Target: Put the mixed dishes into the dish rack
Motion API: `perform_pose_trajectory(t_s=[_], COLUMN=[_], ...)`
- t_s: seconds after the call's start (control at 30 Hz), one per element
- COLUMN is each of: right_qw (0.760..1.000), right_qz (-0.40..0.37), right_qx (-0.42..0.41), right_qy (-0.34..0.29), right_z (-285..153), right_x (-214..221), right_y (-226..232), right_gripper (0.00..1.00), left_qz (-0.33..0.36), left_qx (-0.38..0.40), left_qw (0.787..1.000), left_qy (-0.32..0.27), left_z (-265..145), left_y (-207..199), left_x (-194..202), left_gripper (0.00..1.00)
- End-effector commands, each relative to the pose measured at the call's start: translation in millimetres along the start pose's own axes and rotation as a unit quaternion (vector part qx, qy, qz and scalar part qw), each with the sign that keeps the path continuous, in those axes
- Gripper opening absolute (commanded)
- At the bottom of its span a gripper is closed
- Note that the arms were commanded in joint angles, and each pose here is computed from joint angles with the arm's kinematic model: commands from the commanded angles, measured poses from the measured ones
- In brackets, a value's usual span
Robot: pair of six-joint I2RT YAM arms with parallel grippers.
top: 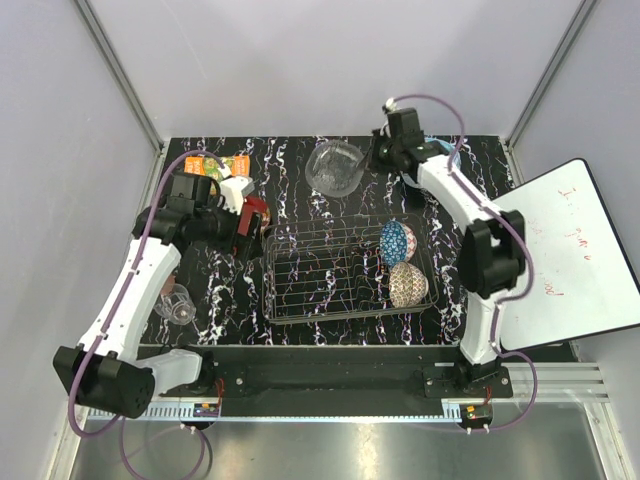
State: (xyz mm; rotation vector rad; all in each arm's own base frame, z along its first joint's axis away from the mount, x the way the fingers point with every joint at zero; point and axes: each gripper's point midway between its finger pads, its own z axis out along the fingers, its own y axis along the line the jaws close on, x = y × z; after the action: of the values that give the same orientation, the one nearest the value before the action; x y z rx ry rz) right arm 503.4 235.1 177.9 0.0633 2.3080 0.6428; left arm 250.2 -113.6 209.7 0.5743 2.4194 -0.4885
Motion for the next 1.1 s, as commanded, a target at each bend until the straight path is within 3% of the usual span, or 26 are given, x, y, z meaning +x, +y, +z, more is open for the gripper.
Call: perform_pose_trajectory(t_s=[0.0, 0.1, 0.17, 0.2, 0.23, 0.4, 0.7, 0.97, 1.07], right_qw=[0.984, 0.958, 0.929, 0.918, 0.905, 0.852, 0.752, 0.719, 0.716], right_qz=[-0.125, -0.208, -0.252, -0.296, -0.305, -0.392, -0.577, -0.637, -0.645], right_qx=[0.026, 0.068, 0.061, 0.08, 0.074, 0.053, 0.013, -0.03, -0.04], right_qy=[-0.127, -0.185, -0.262, -0.253, -0.287, -0.343, -0.319, -0.277, -0.264], right_z=[-76.5, -113.3, -155.1, -150.8, -177.9, -212.0, -219.5, -211.4, -205.0], right_x=[-60.7, -61.8, -75.7, -53.9, -59.4, -39.0, 12.7, 42.8, 52.6], right_y=[26.4, 33.1, 55.1, 44.4, 50.6, 46.8, 40.0, 40.6, 39.8], right_gripper=[0.0, 0.0, 0.0, 0.0, 0.0, 0.0, 0.0, 0.0, 0.0], left_qz=[0.004, 0.003, 0.004, 0.005, 0.005, 0.001, -0.005, -0.014, -0.014], left_qx=[0.012, 0.015, 0.014, 0.015, 0.015, 0.016, 0.012, 0.011, 0.008], left_qw=[0.999, 0.999, 0.999, 0.999, 0.999, 0.999, 0.999, 0.999, 0.999], left_qy=[0.03, 0.037, 0.037, 0.037, 0.037, 0.039, 0.044, 0.049, 0.049], left_z=[6.8, 9.1, 9.8, 9.9, 10.0, 11.5, 13.3, 19.3, 19.8], left_y=[0.5, 0.7, 1.5, 1.5, 1.6, 1.5, 2.9, 4.7, 5.8], left_x=[12.1, 13.7, 12.4, 12.0, 11.6, 12.1, 16.6, 19.7, 19.2], left_gripper=[0.99, 0.99, 0.99, 0.99, 0.99, 0.99, 0.99, 0.99, 0.99])
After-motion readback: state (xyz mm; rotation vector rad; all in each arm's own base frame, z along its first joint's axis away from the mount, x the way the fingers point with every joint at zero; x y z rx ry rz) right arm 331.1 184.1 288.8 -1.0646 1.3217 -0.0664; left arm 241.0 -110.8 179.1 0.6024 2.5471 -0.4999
